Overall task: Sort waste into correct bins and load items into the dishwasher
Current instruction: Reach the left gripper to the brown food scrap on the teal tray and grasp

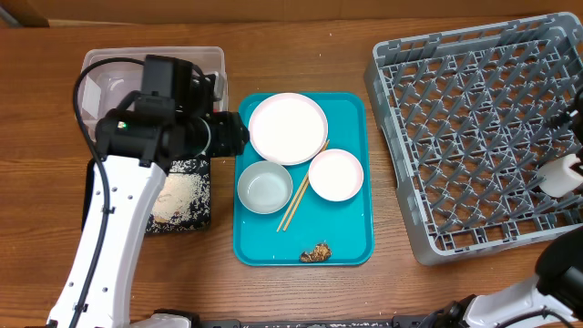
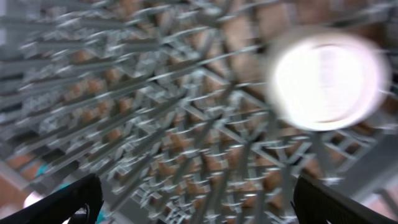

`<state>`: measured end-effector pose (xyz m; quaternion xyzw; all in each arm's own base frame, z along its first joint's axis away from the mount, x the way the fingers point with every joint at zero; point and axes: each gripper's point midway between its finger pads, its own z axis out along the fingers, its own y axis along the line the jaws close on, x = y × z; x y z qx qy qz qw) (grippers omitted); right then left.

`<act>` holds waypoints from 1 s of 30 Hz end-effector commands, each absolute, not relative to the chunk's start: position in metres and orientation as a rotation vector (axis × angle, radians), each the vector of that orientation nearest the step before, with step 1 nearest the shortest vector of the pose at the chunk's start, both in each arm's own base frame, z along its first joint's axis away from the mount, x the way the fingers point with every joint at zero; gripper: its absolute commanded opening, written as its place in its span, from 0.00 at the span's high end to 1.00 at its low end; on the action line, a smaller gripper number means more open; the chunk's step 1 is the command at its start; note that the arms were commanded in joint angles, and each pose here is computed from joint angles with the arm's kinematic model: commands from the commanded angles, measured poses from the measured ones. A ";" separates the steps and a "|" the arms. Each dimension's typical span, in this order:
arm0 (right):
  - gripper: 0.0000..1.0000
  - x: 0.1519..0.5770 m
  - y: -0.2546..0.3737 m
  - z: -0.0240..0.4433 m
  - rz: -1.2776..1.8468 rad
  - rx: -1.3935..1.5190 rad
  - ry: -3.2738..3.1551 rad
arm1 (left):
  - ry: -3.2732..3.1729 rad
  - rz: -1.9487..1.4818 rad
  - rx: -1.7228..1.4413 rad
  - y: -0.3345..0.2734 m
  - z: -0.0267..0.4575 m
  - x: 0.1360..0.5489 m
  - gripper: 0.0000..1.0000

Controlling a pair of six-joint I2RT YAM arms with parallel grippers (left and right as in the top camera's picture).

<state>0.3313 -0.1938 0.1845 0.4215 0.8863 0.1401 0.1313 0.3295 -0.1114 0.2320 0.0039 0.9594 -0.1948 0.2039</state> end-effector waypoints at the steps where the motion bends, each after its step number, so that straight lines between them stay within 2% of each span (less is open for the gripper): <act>1: 0.00 0.339 -0.147 0.255 0.498 0.894 2.474 | 2.657 -0.496 0.196 -0.129 0.237 0.321 0.41; 7: 0.00 0.326 -0.085 0.302 0.489 0.668 2.453 | 2.726 -0.384 0.504 -0.169 0.213 0.295 0.38; 14: 0.00 0.313 -0.046 0.295 0.445 0.561 2.577 | 2.936 -0.305 0.787 -0.210 0.159 0.250 0.38; 24: 0.00 0.315 -0.045 0.295 0.436 0.547 2.575 | 3.165 -0.121 1.110 -0.238 0.090 0.198 0.35; 30: 0.00 0.315 -0.047 0.294 0.417 0.553 2.579 | 3.206 -0.050 1.226 -0.245 0.067 0.182 0.35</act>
